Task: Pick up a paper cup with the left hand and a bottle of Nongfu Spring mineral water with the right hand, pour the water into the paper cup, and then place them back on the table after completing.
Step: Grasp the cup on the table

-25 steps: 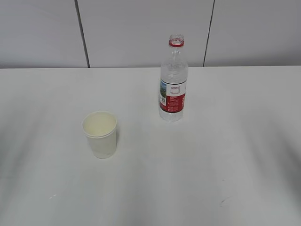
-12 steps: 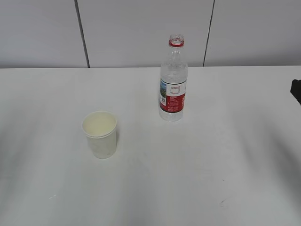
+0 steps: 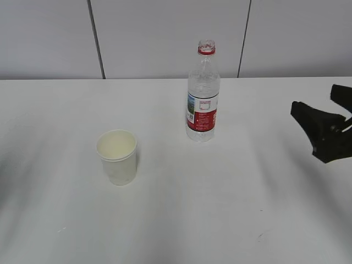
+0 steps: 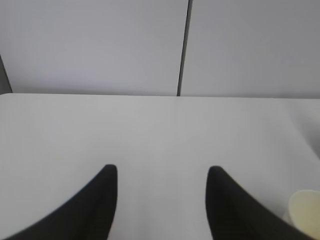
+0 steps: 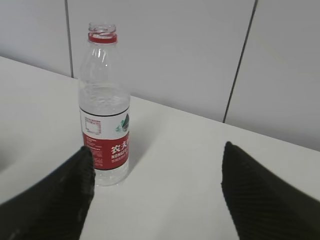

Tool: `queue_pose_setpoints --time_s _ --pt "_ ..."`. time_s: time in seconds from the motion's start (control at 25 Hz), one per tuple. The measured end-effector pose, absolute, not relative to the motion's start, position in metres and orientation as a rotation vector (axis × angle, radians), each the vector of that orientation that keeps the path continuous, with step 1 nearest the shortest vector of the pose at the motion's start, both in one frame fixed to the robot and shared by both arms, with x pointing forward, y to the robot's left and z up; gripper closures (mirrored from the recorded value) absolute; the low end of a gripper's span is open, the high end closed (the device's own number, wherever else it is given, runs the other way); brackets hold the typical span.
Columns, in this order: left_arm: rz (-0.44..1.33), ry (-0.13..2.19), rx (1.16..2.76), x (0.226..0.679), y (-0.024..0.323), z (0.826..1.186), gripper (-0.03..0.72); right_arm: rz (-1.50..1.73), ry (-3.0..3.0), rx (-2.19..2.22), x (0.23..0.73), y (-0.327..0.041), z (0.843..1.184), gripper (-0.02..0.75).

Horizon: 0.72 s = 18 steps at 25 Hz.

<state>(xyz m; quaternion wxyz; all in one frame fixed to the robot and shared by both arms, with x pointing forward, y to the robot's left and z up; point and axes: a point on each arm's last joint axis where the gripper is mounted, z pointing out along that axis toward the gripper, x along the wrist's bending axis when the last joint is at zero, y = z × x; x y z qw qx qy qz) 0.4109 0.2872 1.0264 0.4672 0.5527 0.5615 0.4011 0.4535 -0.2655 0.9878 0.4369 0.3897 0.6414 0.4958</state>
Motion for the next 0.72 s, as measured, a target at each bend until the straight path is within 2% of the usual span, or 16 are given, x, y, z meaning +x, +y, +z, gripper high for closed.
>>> queue_pose_setpoints --time_s 0.2,0.4,0.72 --pt "0.962 1.34 1.417 0.44 0.274 1.001 0.312 1.275 1.635 0.989 0.467 -0.261 0.965 0.151" --pt "0.944 1.174 1.483 0.448 0.252 0.976 0.306 1.264 1.703 1.026 0.479 -0.259 0.945 0.151" --pt "0.829 1.129 1.628 0.456 0.239 0.945 0.306 1.272 1.751 1.039 0.49 -0.256 0.928 0.151"
